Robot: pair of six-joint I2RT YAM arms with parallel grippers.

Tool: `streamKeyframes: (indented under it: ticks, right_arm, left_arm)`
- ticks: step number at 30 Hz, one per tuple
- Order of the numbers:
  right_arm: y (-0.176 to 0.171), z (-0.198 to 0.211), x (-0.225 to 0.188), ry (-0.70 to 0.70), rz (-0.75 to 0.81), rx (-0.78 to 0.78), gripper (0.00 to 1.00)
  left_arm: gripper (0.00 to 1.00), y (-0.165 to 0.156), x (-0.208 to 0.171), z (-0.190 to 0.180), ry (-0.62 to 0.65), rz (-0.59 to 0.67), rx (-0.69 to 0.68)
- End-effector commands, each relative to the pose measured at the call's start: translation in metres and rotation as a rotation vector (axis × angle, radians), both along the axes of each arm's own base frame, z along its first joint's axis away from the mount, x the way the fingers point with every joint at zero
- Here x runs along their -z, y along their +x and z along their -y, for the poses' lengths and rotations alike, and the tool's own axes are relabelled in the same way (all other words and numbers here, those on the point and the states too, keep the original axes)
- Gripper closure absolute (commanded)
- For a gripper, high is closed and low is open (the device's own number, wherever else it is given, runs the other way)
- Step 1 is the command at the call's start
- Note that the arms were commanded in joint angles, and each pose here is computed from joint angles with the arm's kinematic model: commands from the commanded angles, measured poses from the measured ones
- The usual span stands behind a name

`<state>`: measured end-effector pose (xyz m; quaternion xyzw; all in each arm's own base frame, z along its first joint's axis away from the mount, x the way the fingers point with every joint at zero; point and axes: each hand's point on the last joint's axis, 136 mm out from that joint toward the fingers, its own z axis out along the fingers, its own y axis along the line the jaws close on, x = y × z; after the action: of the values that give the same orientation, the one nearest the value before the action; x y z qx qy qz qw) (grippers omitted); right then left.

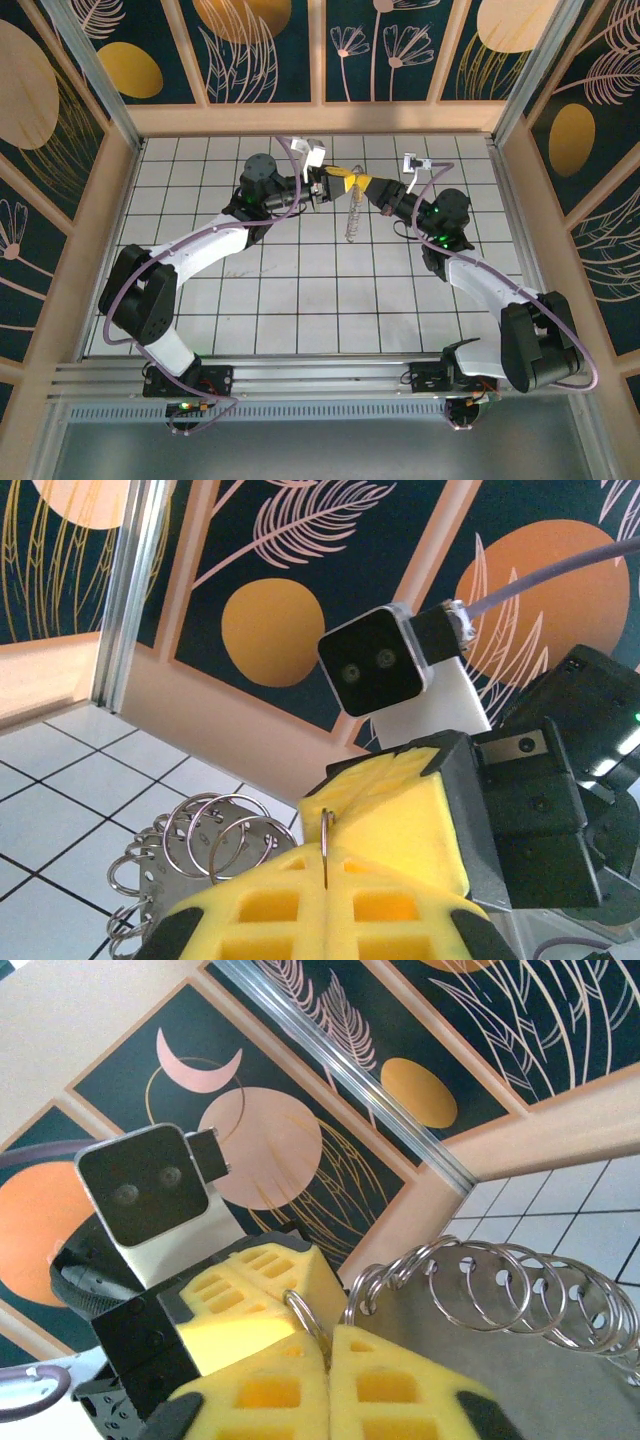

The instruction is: Put the keys on the keyring

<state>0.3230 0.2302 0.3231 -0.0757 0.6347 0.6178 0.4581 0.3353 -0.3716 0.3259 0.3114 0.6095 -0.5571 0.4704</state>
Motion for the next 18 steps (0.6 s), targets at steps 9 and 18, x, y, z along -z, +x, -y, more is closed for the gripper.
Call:
streamKeyframes:
  ticks: [9,18]
  right_arm:
    - [0.002,-0.002,-0.013,-0.011,0.049,-0.005,1.00]
    - [0.018,-0.004,-0.010,-0.104,0.058,-0.052,1.00]
  left_arm:
    - [1.00,0.000,-0.017,-0.001,-0.039,0.046,-0.010]
    - [0.71,0.023,-0.026,-0.036,-0.020,0.048,-0.109]
